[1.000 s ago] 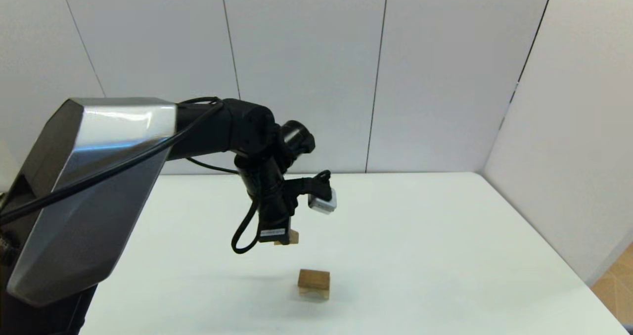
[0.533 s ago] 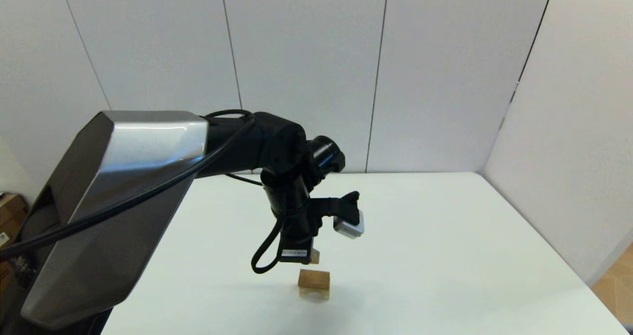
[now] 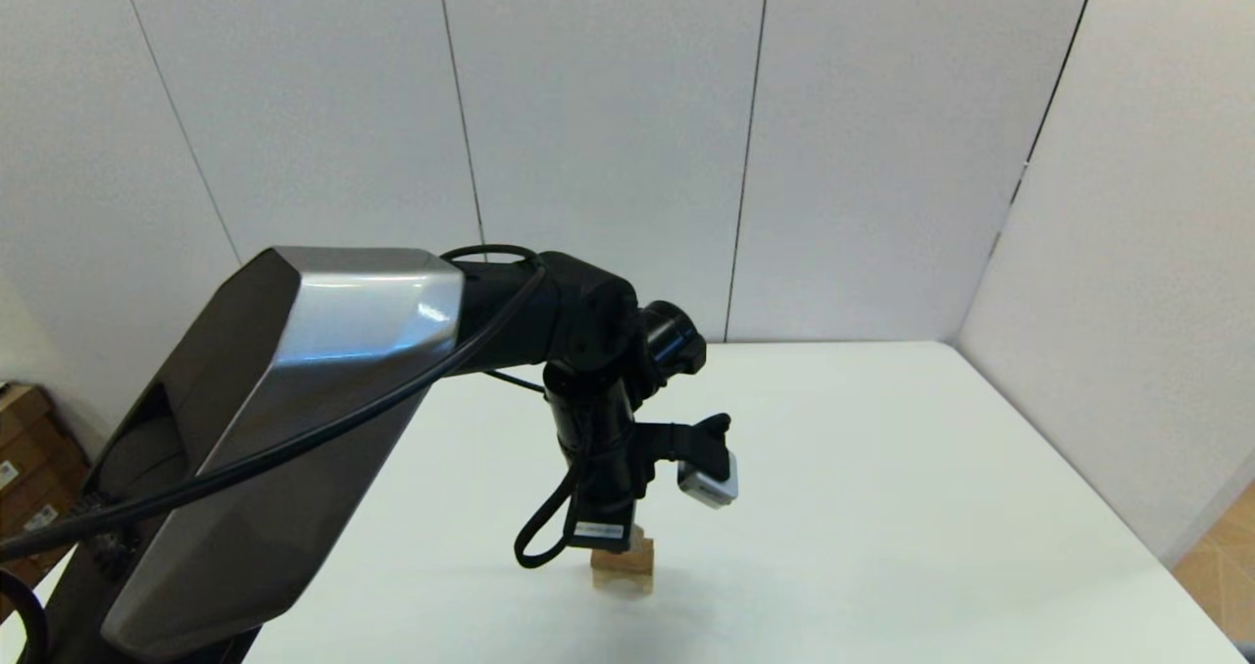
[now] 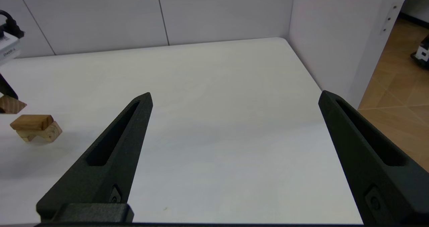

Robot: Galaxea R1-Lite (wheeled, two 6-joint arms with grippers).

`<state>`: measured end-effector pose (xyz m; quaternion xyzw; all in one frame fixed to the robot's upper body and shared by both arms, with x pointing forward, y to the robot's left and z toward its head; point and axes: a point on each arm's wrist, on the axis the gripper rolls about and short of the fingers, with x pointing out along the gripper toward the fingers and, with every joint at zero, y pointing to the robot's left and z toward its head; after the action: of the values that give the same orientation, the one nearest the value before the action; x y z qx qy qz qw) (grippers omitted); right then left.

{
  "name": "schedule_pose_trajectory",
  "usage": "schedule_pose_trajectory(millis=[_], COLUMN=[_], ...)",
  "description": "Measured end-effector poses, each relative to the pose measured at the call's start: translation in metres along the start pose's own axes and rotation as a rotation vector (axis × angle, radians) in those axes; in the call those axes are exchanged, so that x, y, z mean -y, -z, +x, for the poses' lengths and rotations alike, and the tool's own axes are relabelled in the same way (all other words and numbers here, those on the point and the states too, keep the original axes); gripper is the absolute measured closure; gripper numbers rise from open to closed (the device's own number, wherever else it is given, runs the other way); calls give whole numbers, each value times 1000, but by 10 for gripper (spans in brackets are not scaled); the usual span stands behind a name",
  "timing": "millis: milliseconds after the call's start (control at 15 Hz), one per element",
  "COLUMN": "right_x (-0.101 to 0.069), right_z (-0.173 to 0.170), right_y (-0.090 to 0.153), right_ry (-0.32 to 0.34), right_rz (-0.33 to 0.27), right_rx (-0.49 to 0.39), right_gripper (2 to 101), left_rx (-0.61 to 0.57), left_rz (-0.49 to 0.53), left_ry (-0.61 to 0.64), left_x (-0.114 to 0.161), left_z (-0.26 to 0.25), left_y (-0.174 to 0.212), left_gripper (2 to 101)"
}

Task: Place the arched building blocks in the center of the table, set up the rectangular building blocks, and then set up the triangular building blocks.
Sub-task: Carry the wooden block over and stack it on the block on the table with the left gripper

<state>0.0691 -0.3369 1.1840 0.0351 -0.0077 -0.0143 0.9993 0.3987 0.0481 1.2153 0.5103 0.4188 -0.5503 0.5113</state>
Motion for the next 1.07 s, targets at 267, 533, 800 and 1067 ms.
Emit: schedule_pose_trajectory(millis=[267, 533, 800, 1067], right_x=[0, 0, 0, 0], right_z=[0, 0, 0, 0], right_y=[0, 0, 0, 0], right_ry=[0, 0, -1, 0], right_rz=[0, 0, 1, 0], right_rx=[0, 0, 0, 0], right_gripper=[43, 43, 43, 43], left_rx=[-14, -19, -9, -10], left_rz=[-3, -6, -7, -7], left_ry=[16, 23, 7, 7], left_x=[-2, -3, -6, -7], left_z=[10, 16, 19, 21], left_y=[0, 0, -1, -1], left_gripper=[809, 809, 809, 809])
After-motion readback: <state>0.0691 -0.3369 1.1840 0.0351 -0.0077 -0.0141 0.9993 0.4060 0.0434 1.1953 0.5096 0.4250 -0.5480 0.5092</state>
